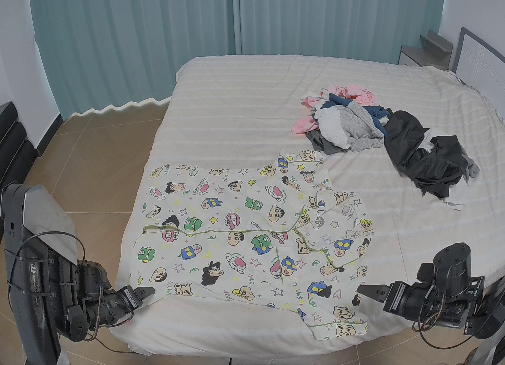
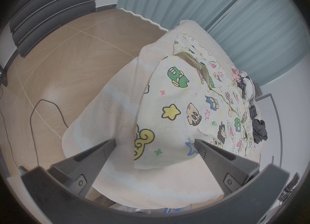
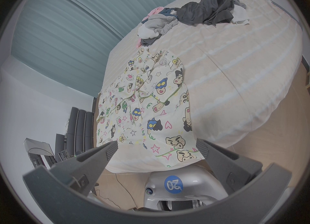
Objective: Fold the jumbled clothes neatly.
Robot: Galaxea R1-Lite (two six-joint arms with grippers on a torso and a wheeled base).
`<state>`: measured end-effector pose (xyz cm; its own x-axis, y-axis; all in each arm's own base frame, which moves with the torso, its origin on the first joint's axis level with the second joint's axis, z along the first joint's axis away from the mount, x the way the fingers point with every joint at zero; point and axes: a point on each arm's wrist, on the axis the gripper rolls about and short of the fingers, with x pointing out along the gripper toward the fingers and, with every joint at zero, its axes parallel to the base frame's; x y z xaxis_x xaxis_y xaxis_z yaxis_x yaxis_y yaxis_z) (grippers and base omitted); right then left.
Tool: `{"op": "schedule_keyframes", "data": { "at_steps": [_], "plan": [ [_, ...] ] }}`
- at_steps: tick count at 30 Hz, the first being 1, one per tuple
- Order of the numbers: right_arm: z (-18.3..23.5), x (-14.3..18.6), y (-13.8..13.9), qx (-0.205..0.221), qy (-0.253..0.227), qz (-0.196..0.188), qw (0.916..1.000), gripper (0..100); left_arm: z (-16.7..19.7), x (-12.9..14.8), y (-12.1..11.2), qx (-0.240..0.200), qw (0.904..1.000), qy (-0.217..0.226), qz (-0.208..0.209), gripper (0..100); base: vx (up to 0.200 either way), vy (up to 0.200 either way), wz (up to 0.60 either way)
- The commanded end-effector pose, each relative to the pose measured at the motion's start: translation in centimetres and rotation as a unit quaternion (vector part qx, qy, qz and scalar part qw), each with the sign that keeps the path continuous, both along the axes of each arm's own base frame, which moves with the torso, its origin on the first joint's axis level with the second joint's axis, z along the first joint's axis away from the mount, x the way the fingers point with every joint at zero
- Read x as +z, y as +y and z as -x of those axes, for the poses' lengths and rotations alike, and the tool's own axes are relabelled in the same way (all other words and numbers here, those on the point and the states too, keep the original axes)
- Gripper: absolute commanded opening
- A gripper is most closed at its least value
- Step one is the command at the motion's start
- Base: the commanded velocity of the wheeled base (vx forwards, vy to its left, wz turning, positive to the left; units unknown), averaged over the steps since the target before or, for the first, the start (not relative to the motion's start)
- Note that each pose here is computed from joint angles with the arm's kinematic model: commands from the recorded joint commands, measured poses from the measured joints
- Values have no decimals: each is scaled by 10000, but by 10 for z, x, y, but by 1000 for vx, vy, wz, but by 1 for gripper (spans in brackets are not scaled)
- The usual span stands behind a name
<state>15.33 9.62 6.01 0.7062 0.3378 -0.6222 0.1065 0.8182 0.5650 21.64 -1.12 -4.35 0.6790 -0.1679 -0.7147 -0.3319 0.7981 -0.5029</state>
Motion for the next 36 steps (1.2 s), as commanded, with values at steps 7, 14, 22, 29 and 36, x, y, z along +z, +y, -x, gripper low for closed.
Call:
{"op": "schedule_keyframes", "data": {
  "at_steps": [7, 14, 22, 29, 36],
  "plan": [
    [-3, -5, 2, 13, 81, 39, 10000, 100, 0, 3, -2, -6, 9999, -95, 63, 100, 0, 0, 0],
    [-11, -16, 7, -1, 33, 45, 10000, 100, -2, 15, -3, -54, 9985, -286, 464, 100, 0, 0, 0],
    [-13, -14, 9, 25, -159, -126, 9998, 100, -2, 11, -4, -71, 9988, -224, 424, 100, 0, 0, 0],
    [-11, -17, 7, 12, -91, -77, 9999, 100, -8, 10, -4, -62, 9985, -299, 460, 100, 0, 0, 0],
    [-8, -19, 5, 32, -66, 58, 10000, 100, -12, 5, -6, -68, 9985, -298, 455, 0, 0, 0, 0]
  ]
}}
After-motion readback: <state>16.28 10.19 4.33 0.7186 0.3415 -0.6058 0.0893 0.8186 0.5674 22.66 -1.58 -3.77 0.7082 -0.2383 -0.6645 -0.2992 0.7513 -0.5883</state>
